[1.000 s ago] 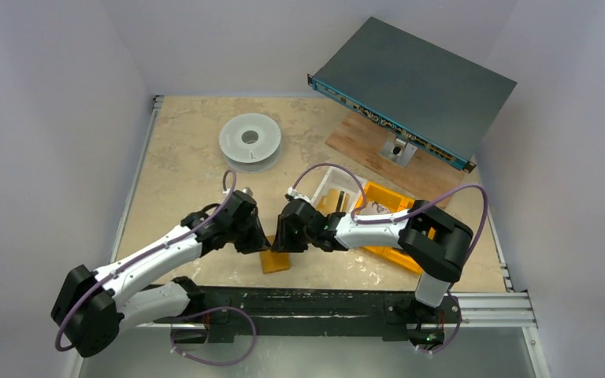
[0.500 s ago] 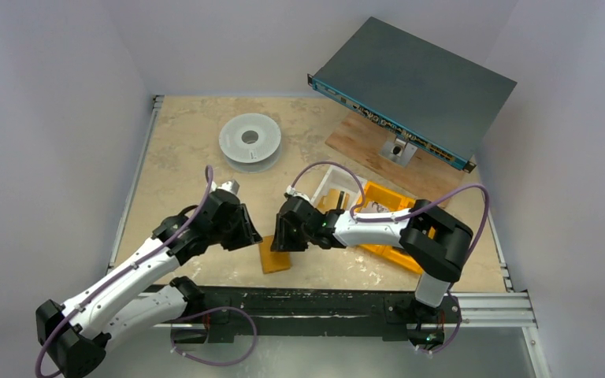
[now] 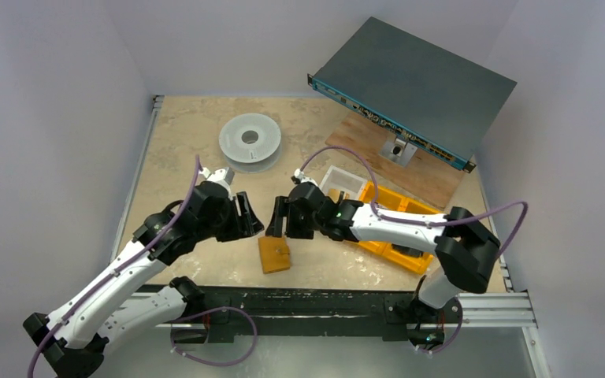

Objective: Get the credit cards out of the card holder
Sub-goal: Reset both arms

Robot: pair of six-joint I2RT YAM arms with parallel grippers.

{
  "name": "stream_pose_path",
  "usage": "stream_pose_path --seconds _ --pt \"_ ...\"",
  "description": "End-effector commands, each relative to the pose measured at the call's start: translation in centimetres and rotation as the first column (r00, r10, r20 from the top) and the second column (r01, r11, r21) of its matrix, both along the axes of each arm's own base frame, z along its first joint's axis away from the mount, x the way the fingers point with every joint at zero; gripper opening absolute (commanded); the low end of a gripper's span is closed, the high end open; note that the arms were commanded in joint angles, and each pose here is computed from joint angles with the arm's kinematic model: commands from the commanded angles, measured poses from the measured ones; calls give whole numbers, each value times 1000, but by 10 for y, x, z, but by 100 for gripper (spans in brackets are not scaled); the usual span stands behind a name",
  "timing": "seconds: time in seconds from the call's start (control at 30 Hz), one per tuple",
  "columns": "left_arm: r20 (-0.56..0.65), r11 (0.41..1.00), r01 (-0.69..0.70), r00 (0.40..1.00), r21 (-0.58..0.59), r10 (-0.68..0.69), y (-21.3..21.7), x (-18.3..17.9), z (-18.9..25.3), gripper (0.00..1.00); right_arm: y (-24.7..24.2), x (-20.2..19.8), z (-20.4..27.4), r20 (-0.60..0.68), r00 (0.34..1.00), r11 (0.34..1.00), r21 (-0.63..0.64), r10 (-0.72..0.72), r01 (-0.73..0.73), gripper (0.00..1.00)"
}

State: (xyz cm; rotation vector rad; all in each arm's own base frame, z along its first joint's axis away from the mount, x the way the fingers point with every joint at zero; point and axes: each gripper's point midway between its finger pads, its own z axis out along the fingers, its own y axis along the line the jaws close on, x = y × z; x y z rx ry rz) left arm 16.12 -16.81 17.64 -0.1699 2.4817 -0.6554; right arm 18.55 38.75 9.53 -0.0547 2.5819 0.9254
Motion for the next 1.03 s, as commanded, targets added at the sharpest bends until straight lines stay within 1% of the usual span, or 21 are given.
stream_pose_path --seconds 0.0,0.07,0.13,0.17,0.2,0.27,0.4,0.57,1.0 --pt "135 1000 21 991 10 -22 8 7 42 61 -8 19 69 137 989 997 71 -50 40 72" --pt "173 1000 8 985 26 -12 15 9 55 71 -19 24 89 184 980 994 85 -81 66 80" --pt "200 999 0 980 44 -9 21 9 65 86 -31 27 110 229 967 990 104 -113 91 90" --pt "209 998 -10 978 59 -3 26 10 70 92 -38 29 118 251 960 989 109 -128 103 93" --pt "216 997 -21 976 73 5 30 10 75 95 -44 30 128 272 952 986 116 -144 116 97" --pt "227 993 -47 974 104 22 39 11 83 98 -57 33 143 317 933 982 125 -172 139 99" --pt "247 986 -82 968 146 44 52 11 91 100 -80 33 166 376 901 974 140 -217 176 99" --pt "261 981 -100 964 165 55 58 12 95 100 -97 32 175 410 878 968 151 -247 202 99" --pt "252 982 -88 967 166 44 55 12 92 100 -106 33 180 434 862 964 150 -262 218 99"
